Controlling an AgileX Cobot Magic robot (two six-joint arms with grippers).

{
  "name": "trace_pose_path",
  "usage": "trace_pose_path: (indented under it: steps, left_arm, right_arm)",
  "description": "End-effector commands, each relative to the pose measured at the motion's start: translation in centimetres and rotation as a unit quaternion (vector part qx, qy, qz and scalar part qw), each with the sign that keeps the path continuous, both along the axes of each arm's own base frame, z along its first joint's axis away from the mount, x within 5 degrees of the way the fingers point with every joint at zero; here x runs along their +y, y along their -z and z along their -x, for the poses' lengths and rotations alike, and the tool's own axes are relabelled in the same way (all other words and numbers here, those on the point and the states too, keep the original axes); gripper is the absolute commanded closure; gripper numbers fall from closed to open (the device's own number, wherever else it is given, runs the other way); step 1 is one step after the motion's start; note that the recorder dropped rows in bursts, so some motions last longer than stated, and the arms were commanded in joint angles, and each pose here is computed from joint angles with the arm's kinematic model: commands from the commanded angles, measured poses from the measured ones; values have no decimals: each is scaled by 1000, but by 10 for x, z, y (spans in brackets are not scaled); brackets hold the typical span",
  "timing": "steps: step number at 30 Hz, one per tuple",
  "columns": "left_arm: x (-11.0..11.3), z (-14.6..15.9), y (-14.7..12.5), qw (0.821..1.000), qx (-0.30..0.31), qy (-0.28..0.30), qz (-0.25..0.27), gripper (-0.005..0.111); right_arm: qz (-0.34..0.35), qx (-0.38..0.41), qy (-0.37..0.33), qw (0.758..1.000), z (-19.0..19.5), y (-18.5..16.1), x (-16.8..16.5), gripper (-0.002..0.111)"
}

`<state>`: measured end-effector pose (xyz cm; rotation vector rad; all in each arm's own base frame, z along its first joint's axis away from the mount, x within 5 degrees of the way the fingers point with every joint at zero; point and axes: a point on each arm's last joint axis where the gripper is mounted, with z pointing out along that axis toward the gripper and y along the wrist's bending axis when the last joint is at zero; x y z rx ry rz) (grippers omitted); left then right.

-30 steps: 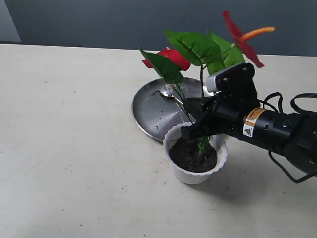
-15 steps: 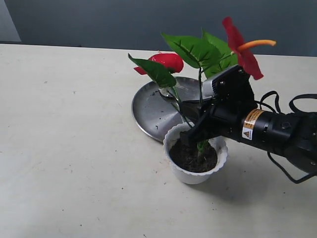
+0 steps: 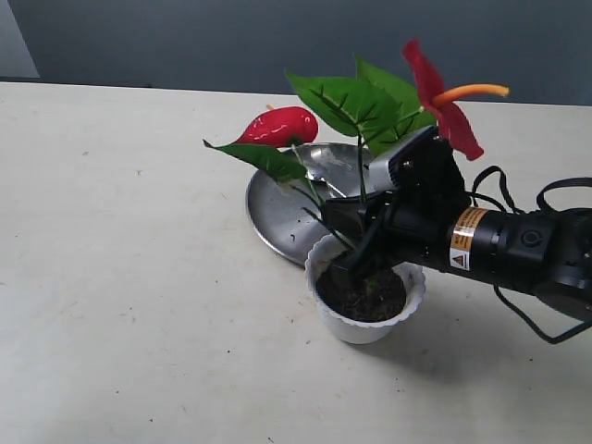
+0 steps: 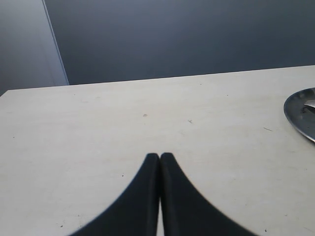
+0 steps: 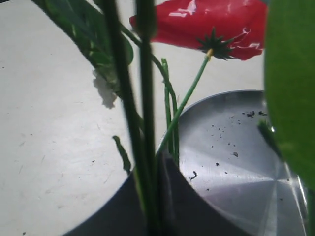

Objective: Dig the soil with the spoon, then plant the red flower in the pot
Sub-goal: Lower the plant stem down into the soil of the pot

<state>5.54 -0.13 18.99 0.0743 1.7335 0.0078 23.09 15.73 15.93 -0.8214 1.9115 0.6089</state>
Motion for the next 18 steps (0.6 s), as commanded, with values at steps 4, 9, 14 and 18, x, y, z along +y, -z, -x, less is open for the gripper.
trace_pose_path:
  steps: [4, 9, 14, 18]
  left_arm:
    - [0, 0, -2, 1000, -6, -3, 2, 106]
    - [0, 0, -2, 1000, -6, -3, 2, 106]
    - [0, 0, -2, 1000, -6, -3, 2, 106]
    - [0, 0, -2, 1000, -6, -3, 2, 106]
  right_arm:
    - [71, 62, 1, 996, 10, 21, -9, 108]
    - [63, 78, 9, 995, 11, 21, -10, 108]
    - [61, 106, 34, 992, 11, 24, -12, 108]
    - [77, 121, 49, 988, 10, 29, -15, 108]
